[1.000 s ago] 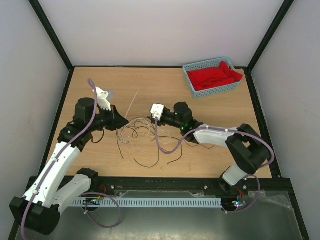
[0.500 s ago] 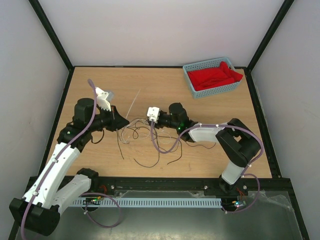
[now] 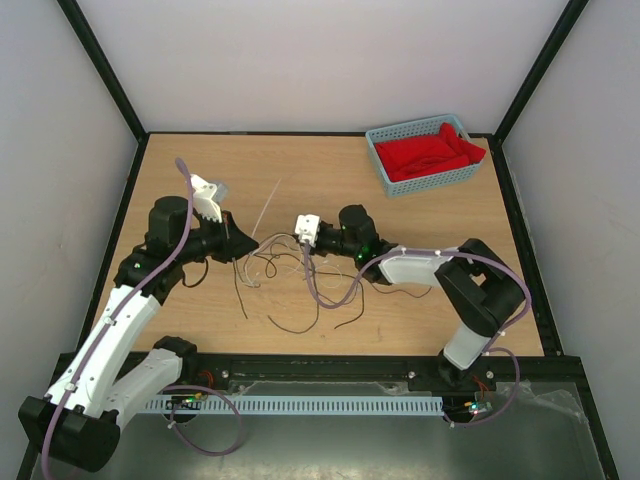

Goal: Zip-tie the wires
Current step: Adjust the cable at the center of the board, then tie the cable at the center of the board.

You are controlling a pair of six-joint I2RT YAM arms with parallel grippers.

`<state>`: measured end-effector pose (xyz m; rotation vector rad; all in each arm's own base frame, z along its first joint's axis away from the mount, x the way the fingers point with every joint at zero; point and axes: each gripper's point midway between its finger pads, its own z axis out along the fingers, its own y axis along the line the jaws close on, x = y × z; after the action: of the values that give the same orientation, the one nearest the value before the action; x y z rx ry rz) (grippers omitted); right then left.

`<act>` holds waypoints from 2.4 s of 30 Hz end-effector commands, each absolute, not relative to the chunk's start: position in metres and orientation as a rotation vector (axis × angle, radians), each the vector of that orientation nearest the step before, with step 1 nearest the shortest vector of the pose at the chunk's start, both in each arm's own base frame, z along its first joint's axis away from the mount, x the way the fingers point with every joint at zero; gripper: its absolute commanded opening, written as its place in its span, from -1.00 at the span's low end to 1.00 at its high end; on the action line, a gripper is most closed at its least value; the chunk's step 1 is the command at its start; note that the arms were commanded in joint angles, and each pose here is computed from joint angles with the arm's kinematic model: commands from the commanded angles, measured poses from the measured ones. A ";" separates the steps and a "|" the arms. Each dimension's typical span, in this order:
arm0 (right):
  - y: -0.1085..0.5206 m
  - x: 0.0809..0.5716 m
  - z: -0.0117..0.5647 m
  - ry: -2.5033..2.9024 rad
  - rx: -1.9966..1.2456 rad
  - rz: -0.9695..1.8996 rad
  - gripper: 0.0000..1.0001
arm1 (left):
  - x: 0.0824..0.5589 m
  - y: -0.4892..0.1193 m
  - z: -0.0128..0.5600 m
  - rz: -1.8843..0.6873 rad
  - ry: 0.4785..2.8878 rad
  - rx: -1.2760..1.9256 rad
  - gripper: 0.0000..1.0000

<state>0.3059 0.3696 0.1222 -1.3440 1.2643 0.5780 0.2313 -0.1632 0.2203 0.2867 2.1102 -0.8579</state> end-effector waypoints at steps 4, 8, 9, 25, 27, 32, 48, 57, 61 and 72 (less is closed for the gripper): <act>0.362 0.294 0.145 1.220 -1.344 0.598 -0.52 | 0.230 -0.165 0.229 -0.868 2.076 0.305 -1.00; 0.364 0.288 0.147 1.205 -1.352 0.628 -0.32 | 0.230 -0.166 0.229 -0.869 2.078 0.305 -1.00; 0.365 0.287 0.148 1.203 -1.353 0.633 -0.32 | 0.230 -0.166 0.229 -0.869 2.078 0.305 -1.00; 0.378 0.286 0.176 1.149 -1.325 0.708 -1.00 | 0.232 -0.166 0.228 -0.866 2.083 0.307 -1.00; 0.380 0.282 0.182 1.131 -1.324 0.731 -1.00 | 0.232 -0.166 0.226 -0.867 2.091 0.305 -1.00; 0.375 0.275 0.181 1.136 -1.328 0.743 -0.76 | 0.235 -0.165 0.223 -0.853 2.101 0.308 -1.00; 0.318 0.283 0.244 1.626 -0.757 0.777 0.29 | 0.239 -0.167 0.221 -0.832 2.033 0.395 -1.00; 0.353 0.285 0.291 1.693 -0.257 1.118 0.24 | 0.231 -0.182 0.224 -0.824 1.990 0.487 -1.00; 0.374 0.281 0.286 1.729 -0.235 1.214 0.24 | 0.230 -0.184 0.221 -0.812 1.996 0.496 -1.00; 0.405 0.271 0.275 1.764 -0.269 1.320 0.10 | 0.231 -0.191 0.219 -0.807 1.993 0.525 -1.00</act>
<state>0.2741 0.3891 0.2409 -0.2749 1.8527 1.2085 0.2258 -0.1866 0.2131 0.4953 2.0421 -0.8183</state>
